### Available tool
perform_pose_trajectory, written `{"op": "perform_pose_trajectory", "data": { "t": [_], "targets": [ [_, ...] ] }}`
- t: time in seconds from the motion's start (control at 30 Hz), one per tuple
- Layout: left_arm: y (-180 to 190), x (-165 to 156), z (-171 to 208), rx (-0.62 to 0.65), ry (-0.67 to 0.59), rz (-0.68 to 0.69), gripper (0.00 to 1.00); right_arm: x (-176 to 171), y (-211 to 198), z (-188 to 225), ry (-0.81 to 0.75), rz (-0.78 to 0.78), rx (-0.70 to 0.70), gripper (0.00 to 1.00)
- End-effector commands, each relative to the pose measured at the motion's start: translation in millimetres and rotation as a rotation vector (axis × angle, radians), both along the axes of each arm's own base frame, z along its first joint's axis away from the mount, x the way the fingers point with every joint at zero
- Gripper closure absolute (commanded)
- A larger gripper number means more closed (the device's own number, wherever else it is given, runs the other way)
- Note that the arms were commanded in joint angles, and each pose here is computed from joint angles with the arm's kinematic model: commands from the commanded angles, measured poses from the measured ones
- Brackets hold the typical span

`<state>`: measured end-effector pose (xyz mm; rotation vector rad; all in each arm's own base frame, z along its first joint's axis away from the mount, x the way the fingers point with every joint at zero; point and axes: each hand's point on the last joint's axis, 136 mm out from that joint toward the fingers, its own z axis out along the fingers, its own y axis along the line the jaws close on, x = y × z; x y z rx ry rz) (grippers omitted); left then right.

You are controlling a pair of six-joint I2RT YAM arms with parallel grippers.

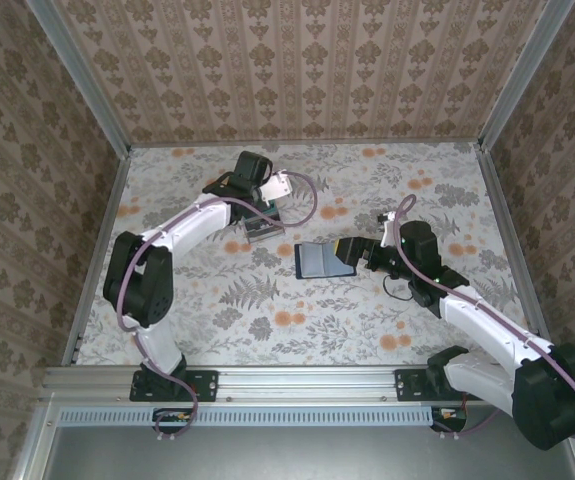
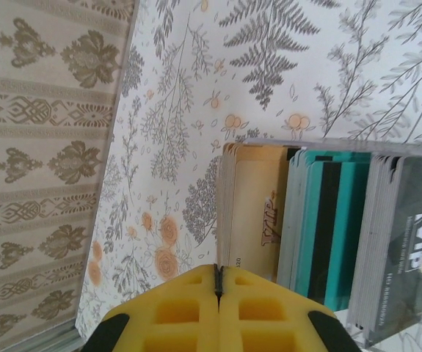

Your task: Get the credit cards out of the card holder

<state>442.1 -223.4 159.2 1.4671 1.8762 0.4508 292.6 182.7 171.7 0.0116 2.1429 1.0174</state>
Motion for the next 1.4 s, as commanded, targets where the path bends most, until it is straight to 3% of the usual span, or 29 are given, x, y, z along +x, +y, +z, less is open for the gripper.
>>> {"op": "perform_pose_trajectory", "data": {
  "t": [0.0,0.83,0.87,0.93,1.37],
  "targets": [
    [-0.9,-10.8,-3.3,-0.019,0.036,-0.010,1.00,-0.7,-0.1,-5.8,0.013,0.001,-0.018,0.00],
    [9.1,17.3,-48.6,0.041,0.106,0.054,1.00,2.0,0.3,-11.5,0.029,-0.002,-0.026,0.00],
    [9.9,18.4,-49.2,0.042,0.106,0.058,0.95,2.0,0.4,-11.5,0.029,-0.001,-0.026,0.00],
    [11.3,21.6,-48.3,0.044,0.097,0.067,0.75,2.1,0.4,-12.0,0.030,-0.001,-0.026,0.00],
    [25.7,39.1,-36.9,0.033,0.039,0.139,0.73,2.2,1.0,-12.7,0.034,0.001,-0.024,0.00]
  ]
}}
